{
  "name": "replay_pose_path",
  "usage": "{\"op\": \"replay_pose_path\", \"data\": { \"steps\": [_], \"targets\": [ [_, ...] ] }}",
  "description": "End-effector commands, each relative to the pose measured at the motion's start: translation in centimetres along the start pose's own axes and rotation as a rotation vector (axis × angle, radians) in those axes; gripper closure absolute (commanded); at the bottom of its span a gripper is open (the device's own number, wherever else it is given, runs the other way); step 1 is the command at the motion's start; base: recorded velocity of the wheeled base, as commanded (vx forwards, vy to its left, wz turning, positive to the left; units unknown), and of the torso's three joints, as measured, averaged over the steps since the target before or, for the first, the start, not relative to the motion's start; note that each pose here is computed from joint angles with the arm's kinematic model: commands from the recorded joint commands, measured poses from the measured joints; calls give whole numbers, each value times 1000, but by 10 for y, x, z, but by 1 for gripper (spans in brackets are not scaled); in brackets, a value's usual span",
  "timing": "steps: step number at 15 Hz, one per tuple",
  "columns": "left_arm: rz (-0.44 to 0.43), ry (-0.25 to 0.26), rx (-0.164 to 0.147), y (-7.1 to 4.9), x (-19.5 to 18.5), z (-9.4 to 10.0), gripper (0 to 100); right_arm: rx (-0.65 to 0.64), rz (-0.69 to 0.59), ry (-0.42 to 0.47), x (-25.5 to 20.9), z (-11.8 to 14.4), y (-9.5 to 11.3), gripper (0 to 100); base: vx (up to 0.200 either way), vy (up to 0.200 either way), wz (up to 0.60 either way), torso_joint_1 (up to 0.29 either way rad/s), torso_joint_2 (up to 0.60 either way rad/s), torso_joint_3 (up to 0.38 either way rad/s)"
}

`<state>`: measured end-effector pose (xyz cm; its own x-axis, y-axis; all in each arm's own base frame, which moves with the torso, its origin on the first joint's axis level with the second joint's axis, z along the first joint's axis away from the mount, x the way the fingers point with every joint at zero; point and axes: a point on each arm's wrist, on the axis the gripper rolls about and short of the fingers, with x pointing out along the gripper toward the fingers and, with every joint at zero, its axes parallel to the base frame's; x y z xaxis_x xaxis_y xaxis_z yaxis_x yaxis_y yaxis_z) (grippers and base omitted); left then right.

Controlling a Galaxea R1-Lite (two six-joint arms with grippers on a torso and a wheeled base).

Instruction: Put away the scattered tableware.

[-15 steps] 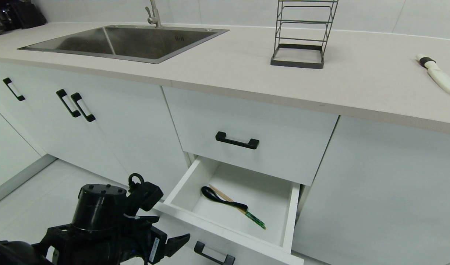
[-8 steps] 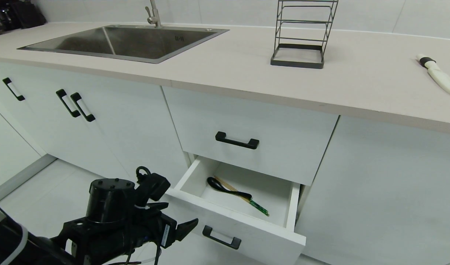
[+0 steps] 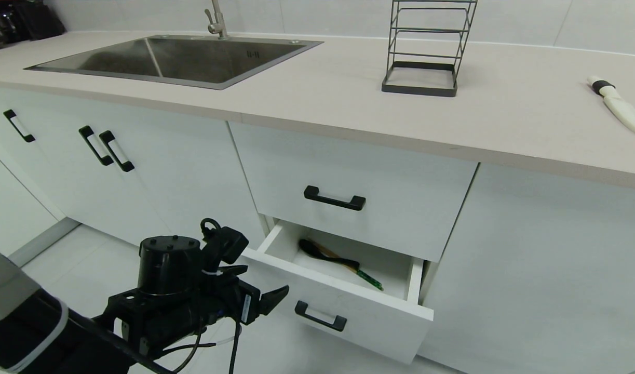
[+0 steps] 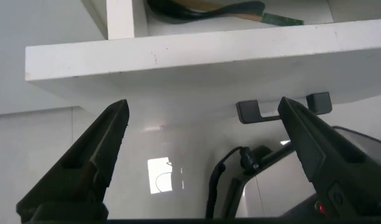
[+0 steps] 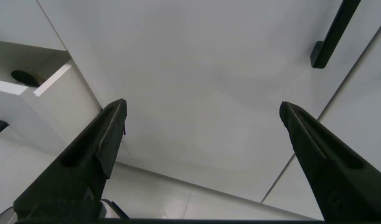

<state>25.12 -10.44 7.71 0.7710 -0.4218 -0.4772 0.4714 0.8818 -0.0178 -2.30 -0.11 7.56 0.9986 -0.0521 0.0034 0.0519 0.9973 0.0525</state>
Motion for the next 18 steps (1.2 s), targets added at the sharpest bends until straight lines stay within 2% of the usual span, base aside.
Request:
{"op": "replay_pose_path", "data": {
  "steps": [1,3,7,10,18],
  "targets": [
    [0,4,-2,1,8,0,0,0,0,0,0,0,0,0,0,0,0,0,0,0],
    [0,3,-2,1,10,1,0,0,0,0,0,0,0,0,0,0,0,0,0,0],
    [5,-47,2,4,20,15,0,0,0,2,0,0,0,0,0,0,0,0,0,0],
    [4,-60,3,4,26,16,0,0,0,0,0,0,0,0,0,0,0,0,0,0],
    [9,-138,7,8,46,26,0,0,0,0,0,0,0,0,0,0,0,0,0,0]
  ]
}}
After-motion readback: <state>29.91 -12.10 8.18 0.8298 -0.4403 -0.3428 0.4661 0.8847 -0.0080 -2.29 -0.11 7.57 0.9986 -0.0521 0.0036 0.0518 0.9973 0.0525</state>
